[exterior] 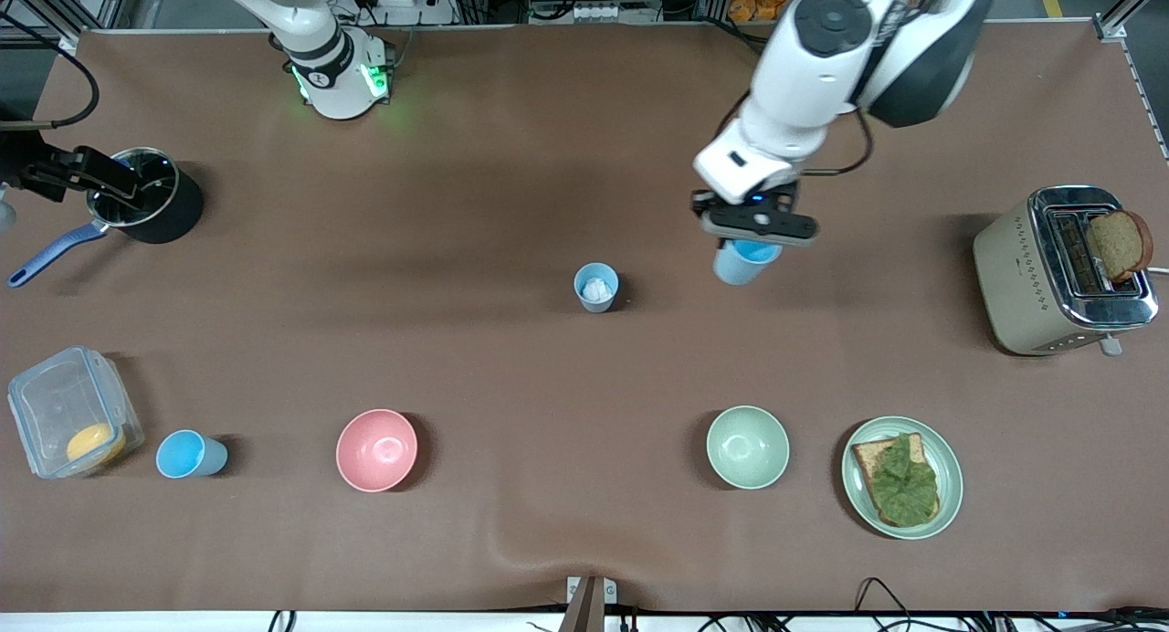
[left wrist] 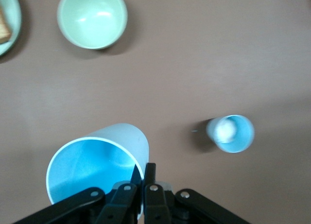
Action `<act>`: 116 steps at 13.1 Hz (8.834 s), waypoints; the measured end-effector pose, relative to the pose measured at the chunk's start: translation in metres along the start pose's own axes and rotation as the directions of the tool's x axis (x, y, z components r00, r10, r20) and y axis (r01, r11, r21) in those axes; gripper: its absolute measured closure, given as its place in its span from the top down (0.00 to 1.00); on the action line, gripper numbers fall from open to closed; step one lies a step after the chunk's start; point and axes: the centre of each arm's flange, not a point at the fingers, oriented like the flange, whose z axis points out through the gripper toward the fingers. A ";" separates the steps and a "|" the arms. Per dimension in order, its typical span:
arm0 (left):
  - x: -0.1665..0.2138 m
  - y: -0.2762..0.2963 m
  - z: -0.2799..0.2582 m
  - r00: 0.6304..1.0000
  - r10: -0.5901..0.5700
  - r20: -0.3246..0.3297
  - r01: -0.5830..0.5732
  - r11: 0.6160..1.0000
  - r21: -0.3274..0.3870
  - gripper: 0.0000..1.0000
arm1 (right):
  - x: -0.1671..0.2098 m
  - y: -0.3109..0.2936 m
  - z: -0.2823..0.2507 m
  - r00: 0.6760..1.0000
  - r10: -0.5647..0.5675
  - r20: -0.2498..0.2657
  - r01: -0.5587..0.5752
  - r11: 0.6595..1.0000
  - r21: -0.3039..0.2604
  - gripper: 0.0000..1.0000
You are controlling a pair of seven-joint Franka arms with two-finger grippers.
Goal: Stack blue cups with both arms
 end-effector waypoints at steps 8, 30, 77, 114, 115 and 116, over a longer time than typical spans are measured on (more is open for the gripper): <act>-0.020 0.132 0.103 0.985 -0.068 0.161 0.080 0.994 -0.071 0.03 | 0.001 0.003 0.001 1.000 0.005 0.002 -0.005 1.000 0.000 1.00; -0.012 0.157 0.157 0.985 -0.116 0.127 0.123 0.991 -0.048 0.03 | 0.001 0.004 0.002 1.000 0.007 0.006 -0.007 1.000 0.000 1.00; 0.052 -0.337 -0.191 0.955 -0.297 0.021 0.294 0.950 0.109 1.00 | -0.002 0.002 0.005 0.999 0.004 0.040 -0.004 1.000 -0.002 1.00; 0.048 -0.340 -0.189 0.951 -0.305 0.053 0.297 0.948 0.114 1.00 | -0.002 0.003 0.006 0.999 0.005 0.045 -0.004 1.000 -0.003 1.00; 0.048 -0.340 -0.189 0.951 -0.304 0.053 0.297 0.948 0.114 1.00 | -0.003 0.003 0.006 0.999 0.005 0.046 -0.004 1.000 -0.003 1.00; 0.048 -0.339 -0.189 0.951 -0.304 0.053 0.296 0.948 0.114 1.00 | -0.003 0.003 0.006 0.999 0.005 0.047 -0.004 1.000 -0.003 1.00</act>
